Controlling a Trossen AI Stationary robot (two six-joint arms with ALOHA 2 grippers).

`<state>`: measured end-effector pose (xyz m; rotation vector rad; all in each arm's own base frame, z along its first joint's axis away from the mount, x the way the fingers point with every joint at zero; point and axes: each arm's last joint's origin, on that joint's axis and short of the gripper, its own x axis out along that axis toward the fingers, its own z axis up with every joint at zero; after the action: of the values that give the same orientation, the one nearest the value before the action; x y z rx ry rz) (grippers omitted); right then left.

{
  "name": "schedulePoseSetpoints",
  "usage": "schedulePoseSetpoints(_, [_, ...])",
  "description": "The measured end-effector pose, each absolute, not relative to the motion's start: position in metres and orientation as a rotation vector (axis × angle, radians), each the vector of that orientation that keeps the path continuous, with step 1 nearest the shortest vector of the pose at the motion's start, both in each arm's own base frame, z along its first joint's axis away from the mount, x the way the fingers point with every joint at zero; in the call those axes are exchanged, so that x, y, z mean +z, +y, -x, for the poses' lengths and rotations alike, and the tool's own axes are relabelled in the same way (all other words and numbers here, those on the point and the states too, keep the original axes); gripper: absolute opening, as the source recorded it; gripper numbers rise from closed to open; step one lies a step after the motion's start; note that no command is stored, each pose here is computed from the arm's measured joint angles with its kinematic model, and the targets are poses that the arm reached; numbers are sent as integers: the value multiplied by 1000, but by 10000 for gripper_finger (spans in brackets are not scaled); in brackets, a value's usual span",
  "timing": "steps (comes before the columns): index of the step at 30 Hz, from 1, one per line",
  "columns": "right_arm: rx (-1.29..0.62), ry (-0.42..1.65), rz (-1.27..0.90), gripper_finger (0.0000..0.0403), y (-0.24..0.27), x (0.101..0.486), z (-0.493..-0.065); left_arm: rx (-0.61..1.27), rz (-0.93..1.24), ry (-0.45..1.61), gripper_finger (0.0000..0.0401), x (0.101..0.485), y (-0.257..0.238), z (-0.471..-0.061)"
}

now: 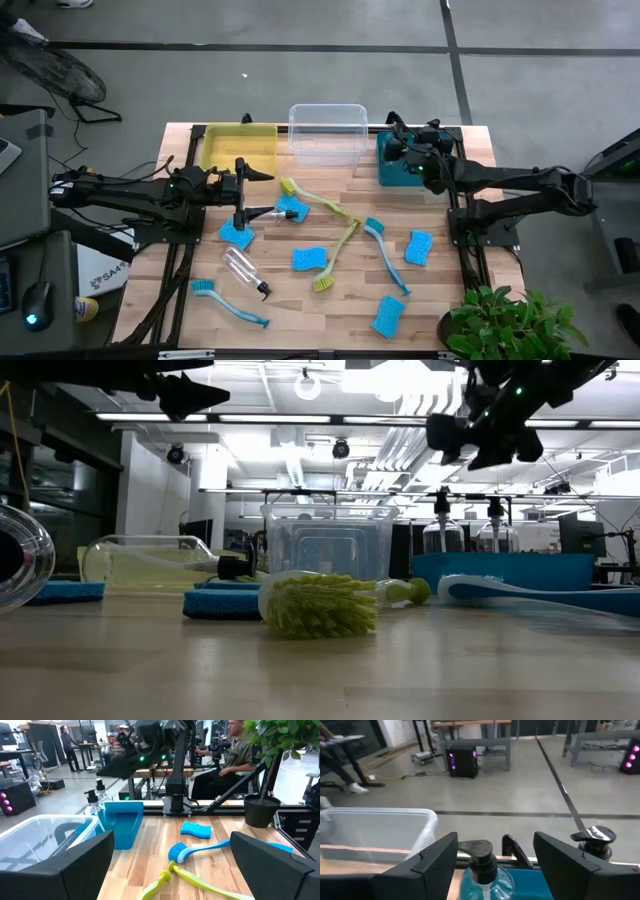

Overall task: Pick & Place Kitchen Sink Supplies
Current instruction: Put the transparent spray bottle into the blue bin

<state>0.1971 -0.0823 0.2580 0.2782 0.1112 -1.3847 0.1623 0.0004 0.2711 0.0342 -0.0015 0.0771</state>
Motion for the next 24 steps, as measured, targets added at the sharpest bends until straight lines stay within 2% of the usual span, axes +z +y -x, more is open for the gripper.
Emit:
schedulePoseSetpoints(15, [-1091,-12,-87,255,-35,297,-212,88,-5,24,390,269,1,-162])
schedulePoseSetpoints(24, [-879,-11,-35,254,2,301,-217,102,65,209,390,251,1,-160])
